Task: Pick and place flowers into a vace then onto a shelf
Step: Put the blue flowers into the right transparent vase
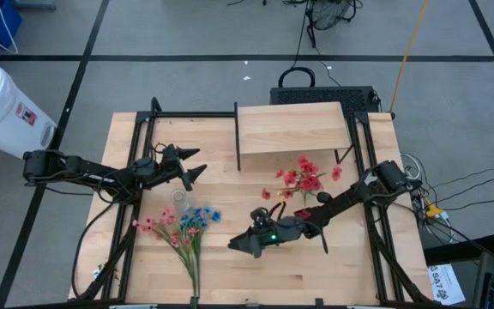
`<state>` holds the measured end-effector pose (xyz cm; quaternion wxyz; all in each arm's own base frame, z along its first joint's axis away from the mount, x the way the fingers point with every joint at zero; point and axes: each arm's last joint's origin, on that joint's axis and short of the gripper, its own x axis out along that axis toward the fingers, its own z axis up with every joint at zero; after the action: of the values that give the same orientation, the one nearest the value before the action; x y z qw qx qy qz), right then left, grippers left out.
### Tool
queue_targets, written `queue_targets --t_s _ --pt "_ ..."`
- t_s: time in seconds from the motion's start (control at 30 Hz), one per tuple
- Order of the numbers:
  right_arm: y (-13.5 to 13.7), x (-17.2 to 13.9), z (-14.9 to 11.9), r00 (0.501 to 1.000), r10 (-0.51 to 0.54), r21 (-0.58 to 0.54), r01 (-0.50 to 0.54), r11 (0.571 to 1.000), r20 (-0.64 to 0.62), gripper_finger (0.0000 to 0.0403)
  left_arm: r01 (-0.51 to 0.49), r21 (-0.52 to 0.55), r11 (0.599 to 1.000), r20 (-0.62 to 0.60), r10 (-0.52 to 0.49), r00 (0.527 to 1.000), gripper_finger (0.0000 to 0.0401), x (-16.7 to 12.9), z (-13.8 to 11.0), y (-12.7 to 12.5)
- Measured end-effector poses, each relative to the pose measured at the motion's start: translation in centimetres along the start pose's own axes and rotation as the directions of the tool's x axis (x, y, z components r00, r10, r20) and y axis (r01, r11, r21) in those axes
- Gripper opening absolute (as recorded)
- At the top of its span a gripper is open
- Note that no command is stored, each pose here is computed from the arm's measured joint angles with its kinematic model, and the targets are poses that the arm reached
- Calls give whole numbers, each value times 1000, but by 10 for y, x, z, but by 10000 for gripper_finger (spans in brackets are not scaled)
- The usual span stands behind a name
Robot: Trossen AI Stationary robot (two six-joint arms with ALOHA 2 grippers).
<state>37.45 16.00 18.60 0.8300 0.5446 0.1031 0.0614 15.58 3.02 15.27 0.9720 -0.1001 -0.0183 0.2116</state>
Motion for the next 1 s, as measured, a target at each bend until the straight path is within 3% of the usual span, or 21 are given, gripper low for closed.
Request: queue_targets --t_s 0.23,0.37,0.53,0.7,1.0 --pt "3 -1 -3 1000 3 20 -3 1000 7 191 0 0 1000 0 0 1000 365 0 0 0" --pt "1 -3 -14 999 -48 54 48 997 3 191 0 0 1000 1 0 1000 365 0 0 0" --pt "10 -7 -28 1000 -12 66 13 998 -22 188 0 0 1000 1 0 1000 365 0 0 0" --pt "10 -9 -36 999 -53 52 53 997 5 187 0 0 1000 0 0 1000 365 0 0 0" --pt "11 36 -41 1000 -6 45 7 999 -27 187 0 0 1000 -1 0 1000 365 0 0 0"
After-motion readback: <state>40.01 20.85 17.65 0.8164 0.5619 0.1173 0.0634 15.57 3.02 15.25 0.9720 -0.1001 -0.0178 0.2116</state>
